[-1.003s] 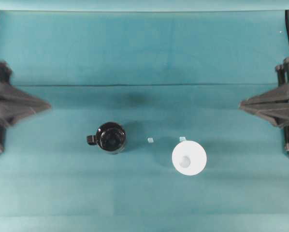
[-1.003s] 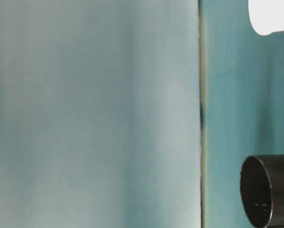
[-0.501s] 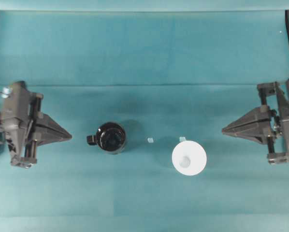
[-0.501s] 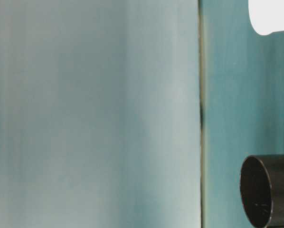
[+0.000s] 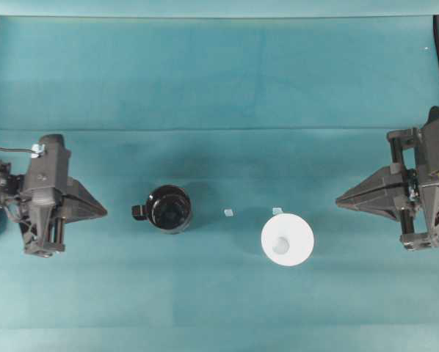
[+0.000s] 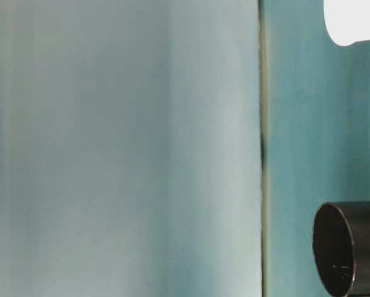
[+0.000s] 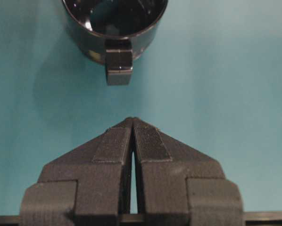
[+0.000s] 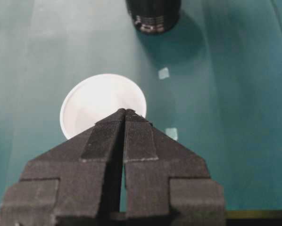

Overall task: Put the paper cup into the moved cup holder.
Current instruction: 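Move the left gripper open toward the black cup holder, then close the left gripper on the black cup holder's rim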

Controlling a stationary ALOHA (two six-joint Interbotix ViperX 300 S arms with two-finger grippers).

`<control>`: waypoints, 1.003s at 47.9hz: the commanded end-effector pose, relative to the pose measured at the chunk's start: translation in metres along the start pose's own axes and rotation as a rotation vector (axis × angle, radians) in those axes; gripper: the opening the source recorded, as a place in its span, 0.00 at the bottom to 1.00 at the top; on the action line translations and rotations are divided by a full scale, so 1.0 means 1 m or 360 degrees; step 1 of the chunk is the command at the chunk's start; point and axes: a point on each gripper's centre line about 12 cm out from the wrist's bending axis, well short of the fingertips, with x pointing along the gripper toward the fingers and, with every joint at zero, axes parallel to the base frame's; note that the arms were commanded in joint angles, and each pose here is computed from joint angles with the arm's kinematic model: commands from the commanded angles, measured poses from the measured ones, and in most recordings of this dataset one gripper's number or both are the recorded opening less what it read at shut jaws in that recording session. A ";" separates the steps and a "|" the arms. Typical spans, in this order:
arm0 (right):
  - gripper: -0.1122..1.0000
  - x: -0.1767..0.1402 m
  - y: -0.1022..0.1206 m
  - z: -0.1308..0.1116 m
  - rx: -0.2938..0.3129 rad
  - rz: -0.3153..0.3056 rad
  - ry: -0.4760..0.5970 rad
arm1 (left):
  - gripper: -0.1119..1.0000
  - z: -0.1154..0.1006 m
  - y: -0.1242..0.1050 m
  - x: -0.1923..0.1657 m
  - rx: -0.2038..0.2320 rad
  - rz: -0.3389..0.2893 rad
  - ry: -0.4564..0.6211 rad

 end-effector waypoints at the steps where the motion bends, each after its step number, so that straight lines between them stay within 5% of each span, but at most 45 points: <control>1: 0.08 0.000 0.002 0.008 0.0017 0.0010 -0.0028 | 0.10 0.005 -0.001 0.005 0.0004 -0.0006 -0.0026; 12: 0.08 0.000 0.002 0.008 0.0020 0.0010 -0.0028 | 0.19 -0.001 0.000 0.023 -0.0033 -0.0006 -0.0011; 27: 0.08 0.000 0.002 0.008 0.0034 0.0011 -0.0030 | 0.92 -0.013 0.001 0.042 -0.0111 -0.0016 -0.0044; 48: 0.08 0.000 0.002 0.008 0.0066 0.0011 -0.0030 | 0.89 0.005 0.010 0.056 -0.0165 0.0009 -0.0173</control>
